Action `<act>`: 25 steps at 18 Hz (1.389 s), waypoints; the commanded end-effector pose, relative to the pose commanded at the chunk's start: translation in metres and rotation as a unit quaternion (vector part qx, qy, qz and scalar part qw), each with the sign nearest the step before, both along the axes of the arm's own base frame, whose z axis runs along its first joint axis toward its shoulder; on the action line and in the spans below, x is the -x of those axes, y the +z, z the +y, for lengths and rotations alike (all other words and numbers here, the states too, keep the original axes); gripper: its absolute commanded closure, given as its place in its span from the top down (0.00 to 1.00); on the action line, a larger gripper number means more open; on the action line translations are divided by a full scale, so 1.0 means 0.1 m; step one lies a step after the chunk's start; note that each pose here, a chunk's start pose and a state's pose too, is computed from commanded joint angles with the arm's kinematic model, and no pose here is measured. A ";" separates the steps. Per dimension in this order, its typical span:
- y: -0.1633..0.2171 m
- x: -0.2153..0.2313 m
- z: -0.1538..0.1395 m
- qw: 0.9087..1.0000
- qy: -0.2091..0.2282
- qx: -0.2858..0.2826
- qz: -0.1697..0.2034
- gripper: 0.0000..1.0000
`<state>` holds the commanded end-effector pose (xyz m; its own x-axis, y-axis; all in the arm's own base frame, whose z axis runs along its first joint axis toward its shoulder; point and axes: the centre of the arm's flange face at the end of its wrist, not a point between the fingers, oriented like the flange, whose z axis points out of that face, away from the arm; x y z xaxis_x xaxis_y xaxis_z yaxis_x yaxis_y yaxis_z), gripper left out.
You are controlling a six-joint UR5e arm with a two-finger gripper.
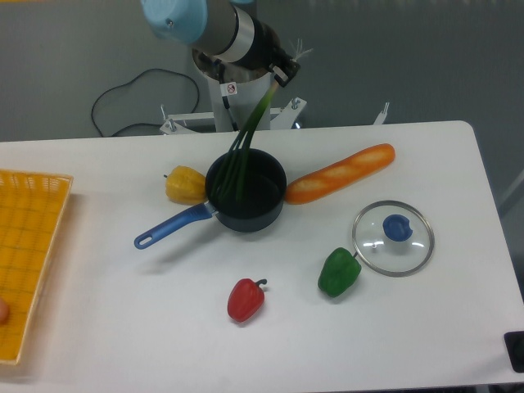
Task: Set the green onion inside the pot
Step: 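Move the gripper sideways, pushing the onion upright inside the saucepan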
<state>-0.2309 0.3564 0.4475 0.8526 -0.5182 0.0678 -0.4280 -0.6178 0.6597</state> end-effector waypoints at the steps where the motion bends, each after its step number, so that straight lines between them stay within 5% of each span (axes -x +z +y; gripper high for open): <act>1: -0.02 0.01 0.00 1.000 0.001 0.003 0.003 0.15; 25: -0.46 0.11 0.36 0.999 0.008 0.033 0.000 0.19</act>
<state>-0.2419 0.3926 0.4011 0.8603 -0.4994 0.1023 -0.4194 -0.5793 0.6990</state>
